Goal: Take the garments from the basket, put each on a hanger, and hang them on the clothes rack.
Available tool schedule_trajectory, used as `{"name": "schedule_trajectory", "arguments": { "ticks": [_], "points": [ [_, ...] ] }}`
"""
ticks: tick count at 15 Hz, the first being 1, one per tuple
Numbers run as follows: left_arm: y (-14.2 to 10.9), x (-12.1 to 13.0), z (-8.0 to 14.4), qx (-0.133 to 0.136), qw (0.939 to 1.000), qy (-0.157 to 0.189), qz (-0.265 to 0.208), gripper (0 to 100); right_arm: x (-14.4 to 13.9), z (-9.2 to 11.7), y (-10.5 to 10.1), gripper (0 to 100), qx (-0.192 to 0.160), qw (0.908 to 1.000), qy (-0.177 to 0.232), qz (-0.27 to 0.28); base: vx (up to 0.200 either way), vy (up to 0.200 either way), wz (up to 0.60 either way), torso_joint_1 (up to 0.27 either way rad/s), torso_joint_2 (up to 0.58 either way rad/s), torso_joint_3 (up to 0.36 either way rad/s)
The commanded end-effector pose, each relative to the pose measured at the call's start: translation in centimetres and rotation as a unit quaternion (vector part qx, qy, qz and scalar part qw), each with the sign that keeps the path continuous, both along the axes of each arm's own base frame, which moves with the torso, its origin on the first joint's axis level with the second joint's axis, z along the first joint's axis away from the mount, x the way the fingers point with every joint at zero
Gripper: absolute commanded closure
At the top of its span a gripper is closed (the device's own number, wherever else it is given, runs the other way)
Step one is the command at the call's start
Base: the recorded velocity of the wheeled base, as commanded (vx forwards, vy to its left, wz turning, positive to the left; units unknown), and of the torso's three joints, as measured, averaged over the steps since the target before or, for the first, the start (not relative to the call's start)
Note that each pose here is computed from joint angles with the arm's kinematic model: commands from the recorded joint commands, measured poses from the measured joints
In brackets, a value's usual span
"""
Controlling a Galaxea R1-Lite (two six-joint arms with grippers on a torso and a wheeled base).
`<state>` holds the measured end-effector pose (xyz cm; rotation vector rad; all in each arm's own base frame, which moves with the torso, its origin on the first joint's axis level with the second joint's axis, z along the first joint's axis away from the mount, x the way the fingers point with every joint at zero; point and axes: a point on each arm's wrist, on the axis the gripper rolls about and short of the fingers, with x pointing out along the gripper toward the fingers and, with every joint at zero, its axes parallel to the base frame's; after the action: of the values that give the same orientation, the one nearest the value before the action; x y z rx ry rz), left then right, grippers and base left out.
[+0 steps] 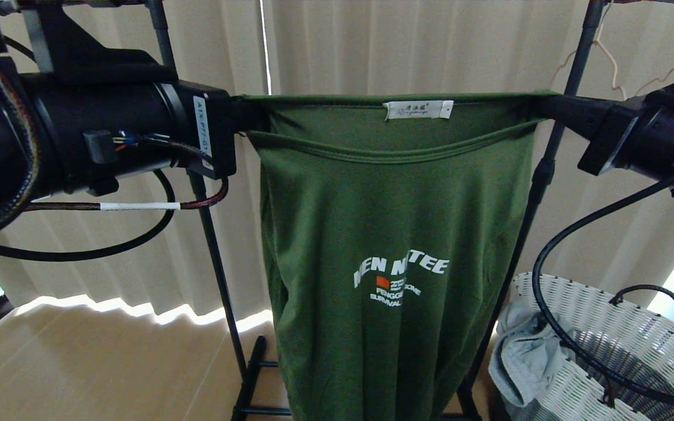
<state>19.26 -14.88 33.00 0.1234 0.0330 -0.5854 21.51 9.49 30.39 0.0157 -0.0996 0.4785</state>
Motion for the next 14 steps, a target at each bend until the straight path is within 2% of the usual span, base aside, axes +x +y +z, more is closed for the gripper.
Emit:
{"name": "schedule_trajectory", "arguments": {
  "ticks": [1, 4, 7, 9, 10, 11, 14],
  "points": [
    [-0.1, 0.1, -0.1, 0.001, 1.0, 0.002, 0.0, 100, -0.1, 0.0, 0.0, 0, 0.0, 1.0, 0.0, 0.001, 0.0, 0.0, 0.0, 0.0, 0.0, 0.0],
    [-0.1, 0.2, -0.2, 0.001, 1.0, 0.004, 0.004, 100, -0.1, 0.1, 0.0, 0, 0.002, 1.0, -0.004, 0.001, 0.0, 0.0, 0.0, 0.0, 0.0, 0.0],
    [0.8, 1.0, -0.2, 0.003, 0.9995, 0.007, 0.031, 100, -1.0, -0.3, -0.4, 0, 0.003, 1.0, -0.003, 0.008, 0.0, 0.0, 0.0, 0.0, 0.0, 0.0],
    [1.9, 2.2, -0.4, 0.005, 0.9971, 0.008, 0.075, 100, -1.9, 0.0, -0.7, 0, 0.004, 0.9994, -0.012, 0.033, 0.0, 0.0, 0.0, 0.0, 0.0, 0.0],
    [1.9, 2.2, -0.4, 0.005, 0.9971, 0.008, 0.075, 100, -1.9, 0.0, -0.7, 0, 0.004, 0.9994, -0.012, 0.033, 0.0, 0.0, 0.0, 0.0, 0.0, 0.0],
    [2.3, 2.7, -0.4, 0.003, 0.995, 0.009, 0.1, 100, -2.6, 0.1, -0.8, 0, 0.002, 0.9975, -0.017, 0.069, 0.0, 0.0, 0.0, 0.0, 0.0, 0.0],
    [2.6, 2.8, -0.1, 0.0, 0.9937, 0.005, 0.112, 100, -3.1, -0.2, -0.9, 0, -0.002, 0.9954, -0.016, 0.094, 0.0, 0.0, 0.0, 0.0, 0.0, 0.0]
  ]
}}
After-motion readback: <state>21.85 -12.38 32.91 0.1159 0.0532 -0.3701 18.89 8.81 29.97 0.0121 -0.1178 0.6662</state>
